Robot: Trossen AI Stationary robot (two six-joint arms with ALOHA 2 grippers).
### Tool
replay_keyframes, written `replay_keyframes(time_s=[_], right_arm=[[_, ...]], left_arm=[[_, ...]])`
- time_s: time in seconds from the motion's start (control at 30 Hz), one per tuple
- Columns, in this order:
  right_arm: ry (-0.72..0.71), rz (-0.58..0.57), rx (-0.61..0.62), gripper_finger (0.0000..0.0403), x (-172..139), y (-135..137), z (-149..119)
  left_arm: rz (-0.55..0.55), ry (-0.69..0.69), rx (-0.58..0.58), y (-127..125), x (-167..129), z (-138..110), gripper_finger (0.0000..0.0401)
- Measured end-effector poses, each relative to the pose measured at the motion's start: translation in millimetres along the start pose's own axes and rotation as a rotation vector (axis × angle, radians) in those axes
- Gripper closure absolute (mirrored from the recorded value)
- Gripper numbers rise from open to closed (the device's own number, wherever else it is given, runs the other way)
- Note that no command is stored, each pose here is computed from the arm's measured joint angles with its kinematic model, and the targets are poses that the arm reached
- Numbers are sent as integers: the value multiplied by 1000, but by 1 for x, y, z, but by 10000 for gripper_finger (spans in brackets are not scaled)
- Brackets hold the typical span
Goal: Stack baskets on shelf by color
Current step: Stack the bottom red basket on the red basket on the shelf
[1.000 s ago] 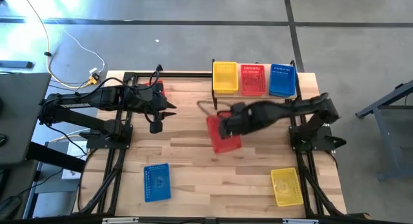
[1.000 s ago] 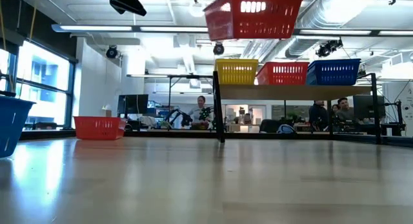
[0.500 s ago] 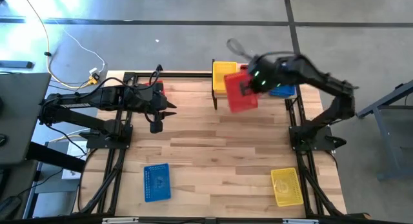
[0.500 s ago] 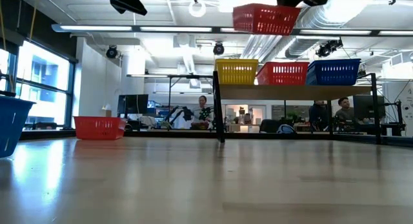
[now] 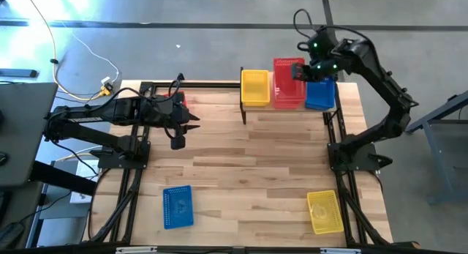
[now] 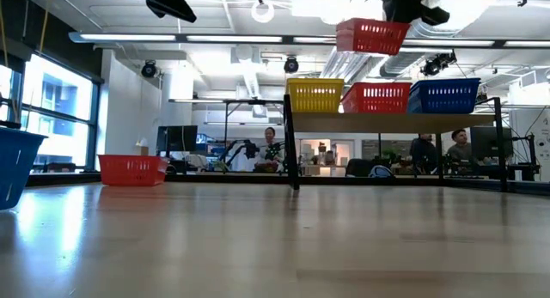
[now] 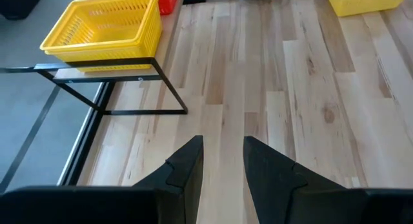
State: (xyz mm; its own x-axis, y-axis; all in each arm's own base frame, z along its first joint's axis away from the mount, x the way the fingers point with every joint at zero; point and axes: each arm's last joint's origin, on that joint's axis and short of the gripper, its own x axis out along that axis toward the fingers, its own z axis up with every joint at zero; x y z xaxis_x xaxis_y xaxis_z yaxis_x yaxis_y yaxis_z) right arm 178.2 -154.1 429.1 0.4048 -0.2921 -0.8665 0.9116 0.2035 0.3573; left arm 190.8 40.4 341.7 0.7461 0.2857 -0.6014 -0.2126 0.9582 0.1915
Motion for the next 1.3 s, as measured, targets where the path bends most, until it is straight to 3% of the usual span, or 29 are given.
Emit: replay_keyframes(time_s=[0.73,1.3], right_arm=[[237,-43,56,403,61,-22,44],[245,-146,97,403,66,-26,43]], left_arm=[[0,0,-1,0,0,0,302],[0,-2,-21,0,0,0,302]])
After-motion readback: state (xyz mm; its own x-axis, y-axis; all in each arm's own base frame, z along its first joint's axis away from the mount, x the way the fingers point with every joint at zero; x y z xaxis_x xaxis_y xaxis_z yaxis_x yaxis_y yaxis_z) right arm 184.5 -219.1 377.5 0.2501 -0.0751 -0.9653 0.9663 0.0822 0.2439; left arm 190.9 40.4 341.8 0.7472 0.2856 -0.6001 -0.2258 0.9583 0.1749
